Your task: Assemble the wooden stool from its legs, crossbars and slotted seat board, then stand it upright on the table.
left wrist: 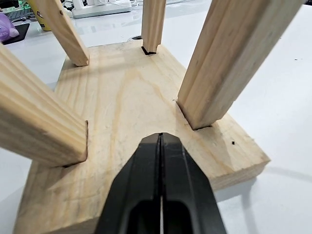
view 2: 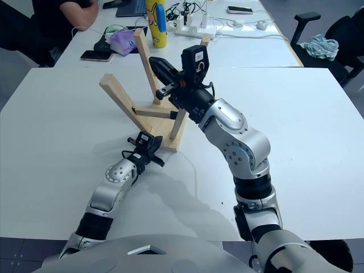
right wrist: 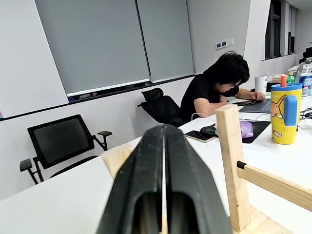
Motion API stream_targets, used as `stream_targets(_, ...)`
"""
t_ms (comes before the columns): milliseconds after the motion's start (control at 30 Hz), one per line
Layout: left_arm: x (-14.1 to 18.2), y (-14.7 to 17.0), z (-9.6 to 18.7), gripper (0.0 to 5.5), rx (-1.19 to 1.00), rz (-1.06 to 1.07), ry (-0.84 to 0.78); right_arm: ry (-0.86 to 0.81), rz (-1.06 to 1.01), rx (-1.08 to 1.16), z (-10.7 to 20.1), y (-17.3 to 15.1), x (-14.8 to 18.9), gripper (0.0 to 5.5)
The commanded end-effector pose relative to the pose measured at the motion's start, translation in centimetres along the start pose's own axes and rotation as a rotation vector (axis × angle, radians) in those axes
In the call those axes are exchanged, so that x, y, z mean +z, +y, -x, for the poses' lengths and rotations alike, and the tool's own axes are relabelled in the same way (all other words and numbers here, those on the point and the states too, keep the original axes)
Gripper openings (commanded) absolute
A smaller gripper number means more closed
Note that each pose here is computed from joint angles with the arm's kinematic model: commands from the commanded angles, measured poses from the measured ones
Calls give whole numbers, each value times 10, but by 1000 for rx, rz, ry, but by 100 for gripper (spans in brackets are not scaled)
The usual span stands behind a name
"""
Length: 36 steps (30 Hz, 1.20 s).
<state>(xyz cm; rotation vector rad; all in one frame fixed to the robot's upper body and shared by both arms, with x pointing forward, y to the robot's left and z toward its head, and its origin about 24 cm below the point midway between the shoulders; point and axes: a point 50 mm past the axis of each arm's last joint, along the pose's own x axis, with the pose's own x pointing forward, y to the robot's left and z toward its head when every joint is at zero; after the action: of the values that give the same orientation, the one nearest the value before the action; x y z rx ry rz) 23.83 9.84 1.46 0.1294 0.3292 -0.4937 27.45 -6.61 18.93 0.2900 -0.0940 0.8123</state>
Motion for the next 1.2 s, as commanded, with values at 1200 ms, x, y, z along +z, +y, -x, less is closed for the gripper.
stream_targets(1200, -22, 26, 12, 0, 45, -238, 114, 608, -95, -462, 85, -71, -155, 1)
